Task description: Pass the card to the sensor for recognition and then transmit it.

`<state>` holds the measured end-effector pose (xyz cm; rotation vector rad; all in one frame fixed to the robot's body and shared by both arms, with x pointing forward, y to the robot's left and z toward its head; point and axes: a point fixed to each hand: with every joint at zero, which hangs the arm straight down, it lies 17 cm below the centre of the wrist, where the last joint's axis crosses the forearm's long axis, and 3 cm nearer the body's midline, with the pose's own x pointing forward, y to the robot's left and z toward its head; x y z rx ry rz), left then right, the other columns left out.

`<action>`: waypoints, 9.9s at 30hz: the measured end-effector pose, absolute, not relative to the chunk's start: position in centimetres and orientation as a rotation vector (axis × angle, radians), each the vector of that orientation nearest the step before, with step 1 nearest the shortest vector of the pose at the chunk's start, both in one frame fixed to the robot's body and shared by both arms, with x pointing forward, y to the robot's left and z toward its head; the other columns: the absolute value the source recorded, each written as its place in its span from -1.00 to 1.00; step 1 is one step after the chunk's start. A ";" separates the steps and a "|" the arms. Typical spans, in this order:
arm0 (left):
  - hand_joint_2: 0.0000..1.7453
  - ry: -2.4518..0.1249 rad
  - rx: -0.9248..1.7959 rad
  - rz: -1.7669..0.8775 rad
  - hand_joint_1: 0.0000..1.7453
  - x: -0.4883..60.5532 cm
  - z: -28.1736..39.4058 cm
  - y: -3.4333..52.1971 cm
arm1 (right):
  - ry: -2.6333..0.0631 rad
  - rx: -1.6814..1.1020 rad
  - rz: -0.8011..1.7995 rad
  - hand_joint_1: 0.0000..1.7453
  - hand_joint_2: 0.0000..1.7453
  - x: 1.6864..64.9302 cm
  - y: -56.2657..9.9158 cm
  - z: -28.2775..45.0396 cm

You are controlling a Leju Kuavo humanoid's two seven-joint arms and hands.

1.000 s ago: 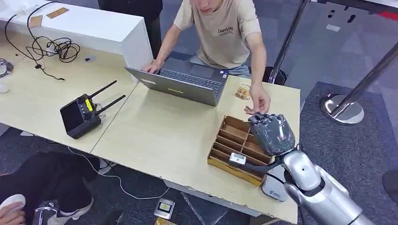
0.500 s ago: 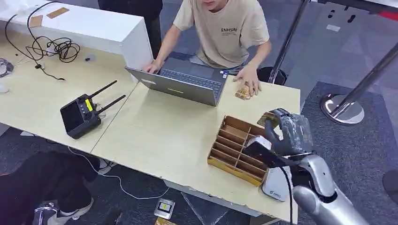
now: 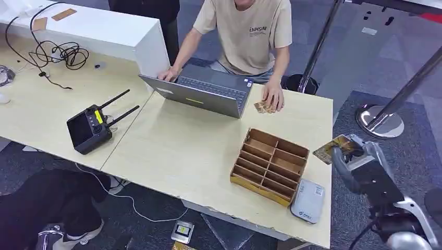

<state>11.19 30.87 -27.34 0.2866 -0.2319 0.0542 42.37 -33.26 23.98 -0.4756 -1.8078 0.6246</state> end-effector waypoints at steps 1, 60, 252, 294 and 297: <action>-1.00 -0.232 0.287 0.055 -1.00 11.2 -27.3 30.9 | -1.801 -0.479 0.622 1.00 1.00 42.1 -33.7 24.0; -1.00 -0.242 0.281 0.090 -1.00 11.5 -27.3 30.3 | -1.203 -0.215 0.713 1.00 1.00 38.0 -38.0 6.1; -1.00 -0.245 0.282 -0.155 -1.00 11.7 -27.3 29.6 | -1.962 -1.069 0.591 -1.00 -1.00 59.3 -30.5 35.4; -1.00 -0.160 0.343 -0.099 -1.00 10.3 -27.4 31.6 | -2.361 -0.233 0.112 -1.00 1.00 37.3 -25.2 37.4; -1.00 -0.161 0.341 -0.099 -1.00 10.3 -27.4 31.5 | -2.354 -0.201 0.093 -1.00 -1.00 36.9 -25.1 37.0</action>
